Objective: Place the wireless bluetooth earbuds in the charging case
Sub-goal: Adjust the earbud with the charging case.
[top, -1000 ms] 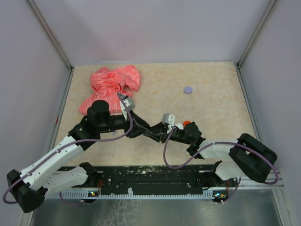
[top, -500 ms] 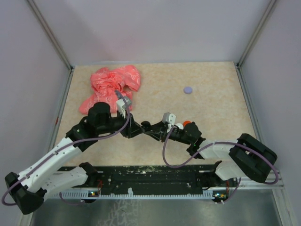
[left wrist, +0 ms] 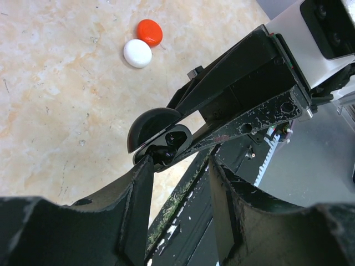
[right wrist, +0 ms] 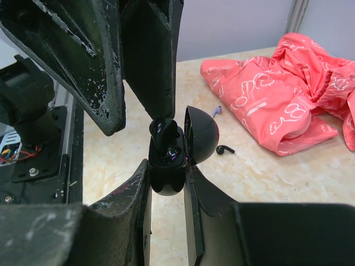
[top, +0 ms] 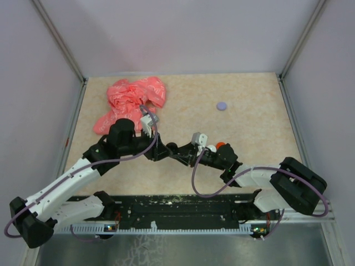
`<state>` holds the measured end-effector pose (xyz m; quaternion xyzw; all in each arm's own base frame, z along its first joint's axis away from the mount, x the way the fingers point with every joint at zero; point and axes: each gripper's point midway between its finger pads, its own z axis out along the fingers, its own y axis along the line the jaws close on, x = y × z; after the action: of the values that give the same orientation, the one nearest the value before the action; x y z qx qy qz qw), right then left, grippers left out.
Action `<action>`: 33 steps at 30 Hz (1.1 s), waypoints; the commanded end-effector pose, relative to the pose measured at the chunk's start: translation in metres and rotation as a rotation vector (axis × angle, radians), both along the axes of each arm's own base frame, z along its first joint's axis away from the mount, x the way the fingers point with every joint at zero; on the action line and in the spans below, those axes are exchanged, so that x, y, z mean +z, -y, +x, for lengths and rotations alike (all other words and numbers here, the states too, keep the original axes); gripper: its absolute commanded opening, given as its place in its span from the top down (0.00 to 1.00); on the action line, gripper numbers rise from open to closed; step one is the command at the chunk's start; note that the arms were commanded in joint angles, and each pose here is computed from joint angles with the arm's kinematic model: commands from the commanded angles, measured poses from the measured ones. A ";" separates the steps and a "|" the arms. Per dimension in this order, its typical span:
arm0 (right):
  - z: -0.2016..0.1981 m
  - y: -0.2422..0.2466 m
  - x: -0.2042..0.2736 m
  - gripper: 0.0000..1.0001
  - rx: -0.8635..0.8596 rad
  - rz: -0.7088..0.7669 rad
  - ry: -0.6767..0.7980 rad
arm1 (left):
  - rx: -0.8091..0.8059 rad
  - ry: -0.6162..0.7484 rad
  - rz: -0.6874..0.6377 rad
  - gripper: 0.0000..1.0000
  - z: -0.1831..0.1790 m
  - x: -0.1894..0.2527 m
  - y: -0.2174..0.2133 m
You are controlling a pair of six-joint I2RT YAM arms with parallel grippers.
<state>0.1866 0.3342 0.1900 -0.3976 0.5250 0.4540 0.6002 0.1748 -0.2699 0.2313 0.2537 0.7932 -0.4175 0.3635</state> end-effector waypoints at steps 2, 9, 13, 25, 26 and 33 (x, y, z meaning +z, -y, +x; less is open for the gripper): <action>-0.001 -0.007 0.031 1.00 0.022 0.079 0.069 | -0.022 0.057 -0.047 0.51 0.004 0.022 0.008; -0.004 -0.009 0.030 1.00 0.042 0.076 0.062 | -0.075 0.079 -0.057 0.53 0.001 0.024 0.013; -0.004 -0.010 0.028 1.00 0.046 0.074 0.056 | -0.103 0.089 -0.063 0.55 -0.001 0.025 0.015; -0.009 -0.012 0.032 1.00 0.082 0.082 0.059 | -0.201 0.107 -0.061 0.57 -0.010 0.018 0.022; -0.011 -0.013 0.032 1.00 0.091 0.083 0.060 | -0.210 0.116 -0.063 0.57 -0.010 0.018 0.023; -0.013 -0.013 0.034 1.00 0.100 0.092 0.060 | -0.240 0.138 -0.063 0.60 -0.012 0.018 0.024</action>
<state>0.1750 0.3383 0.1881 -0.4112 0.5145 0.4788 0.5804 0.1730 -0.2823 0.2308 0.3299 0.7553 -0.4304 0.3680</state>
